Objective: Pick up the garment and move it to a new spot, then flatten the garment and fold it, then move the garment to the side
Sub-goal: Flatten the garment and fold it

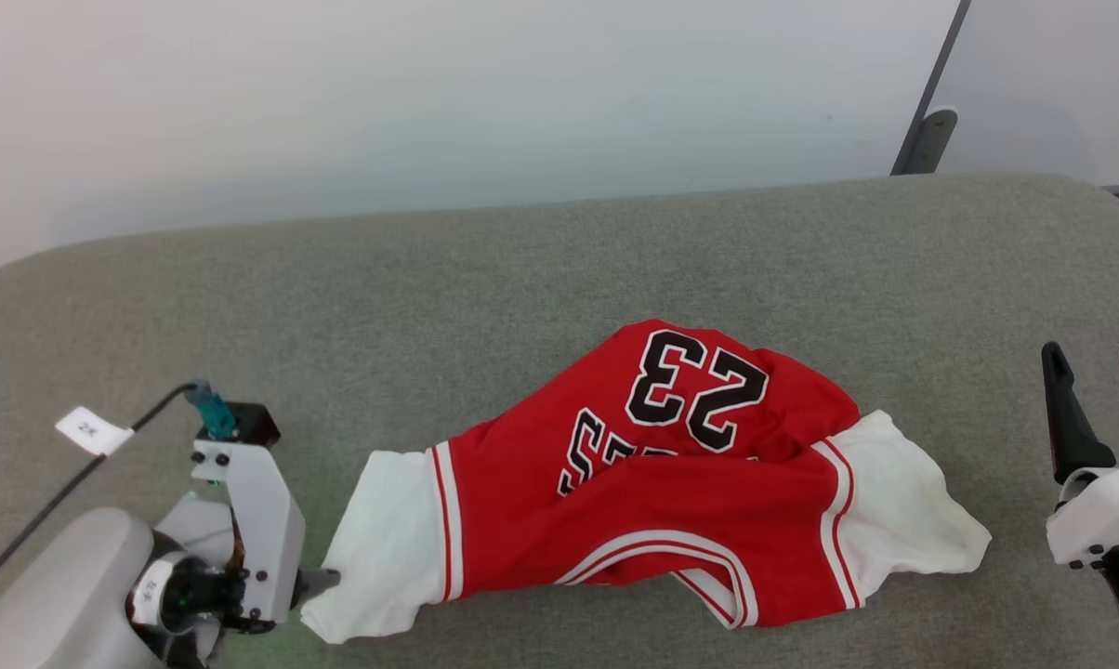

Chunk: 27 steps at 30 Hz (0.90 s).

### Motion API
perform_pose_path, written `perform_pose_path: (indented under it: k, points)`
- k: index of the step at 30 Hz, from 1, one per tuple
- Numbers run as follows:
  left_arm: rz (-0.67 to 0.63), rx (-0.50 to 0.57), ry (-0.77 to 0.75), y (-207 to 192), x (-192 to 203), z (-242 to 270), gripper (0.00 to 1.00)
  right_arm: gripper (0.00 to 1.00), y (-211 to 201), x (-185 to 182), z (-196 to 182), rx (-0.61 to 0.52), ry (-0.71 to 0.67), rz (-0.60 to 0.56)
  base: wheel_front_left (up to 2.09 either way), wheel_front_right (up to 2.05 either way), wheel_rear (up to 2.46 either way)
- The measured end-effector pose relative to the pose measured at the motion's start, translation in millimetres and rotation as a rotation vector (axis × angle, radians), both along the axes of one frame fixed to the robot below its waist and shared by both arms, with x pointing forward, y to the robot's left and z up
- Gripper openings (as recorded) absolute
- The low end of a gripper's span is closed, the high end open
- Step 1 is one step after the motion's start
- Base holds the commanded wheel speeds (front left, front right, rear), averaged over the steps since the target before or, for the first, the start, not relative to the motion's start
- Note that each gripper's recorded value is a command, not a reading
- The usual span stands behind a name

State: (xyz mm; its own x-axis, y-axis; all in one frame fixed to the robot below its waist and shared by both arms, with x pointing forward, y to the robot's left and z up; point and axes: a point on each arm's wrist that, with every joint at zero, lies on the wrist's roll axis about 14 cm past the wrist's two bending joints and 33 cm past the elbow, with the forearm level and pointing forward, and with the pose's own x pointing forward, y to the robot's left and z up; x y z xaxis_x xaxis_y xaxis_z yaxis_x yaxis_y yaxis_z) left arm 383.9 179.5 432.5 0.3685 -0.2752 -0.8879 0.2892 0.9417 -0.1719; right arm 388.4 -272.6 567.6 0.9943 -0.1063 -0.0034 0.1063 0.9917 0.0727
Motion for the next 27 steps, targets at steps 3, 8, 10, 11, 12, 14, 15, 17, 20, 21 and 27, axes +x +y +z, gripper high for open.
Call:
perform_pose_path:
  k: [3,8,10,11,12,14,15,17,20,21,27]
  points:
    - [0.011,0.018,0.04,3,-1,-12,1.0,1.0,0,1,2,-0.007,-0.004,-0.002,0.0,0.0,0.0]
    - [0.03,0.044,0.112,10,-5,-35,1.0,1.0,-2,4,5,-0.014,-0.019,-0.006,0.0,0.0,0.0]
    - [0.034,0.043,0.129,10,-5,-42,1.0,1.0,-3,4,4,-0.016,-0.015,-0.01,0.0,0.0,0.0]
    - [0.038,0.044,0.134,10,-4,-44,1.0,1.0,-4,4,3,-0.017,-0.013,-0.013,0.0,0.0,0.0]
    - [0.042,0.046,0.14,11,-3,-47,1.0,1.0,-5,5,3,-0.017,-0.011,-0.016,0.0,0.0,0.0]
    - [0.05,0.04,0.148,11,-1,-51,1.0,1.0,-7,6,3,-0.02,-0.011,-0.02,0.0,0.0,0.0]
    - [0.052,0.042,0.154,12,-1,-53,1.0,1.0,-8,6,2,-0.021,-0.009,-0.022,0.0,0.0,0.0]
    - [0.053,0.043,0.171,12,-1,-57,1.0,1.0,-11,6,1,-0.021,-0.005,-0.03,0.0,0.0,0.0]
    - [0.061,0.021,0.194,10,-2,-61,0.0,1.0,-12,6,-6,-0.012,0.034,-0.031,0.0,0.0,0.0]
    - [0.068,0.024,0.199,12,-2,-61,0.0,1.0,-10,7,-11,0.0,0.064,-0.023,0.0,0.0,0.0]
    - [0.075,0.025,0.196,15,3,-65,0.0,1.0,3,-11,-81,0.091,0.416,0.051,0.0,0.0,0.0]
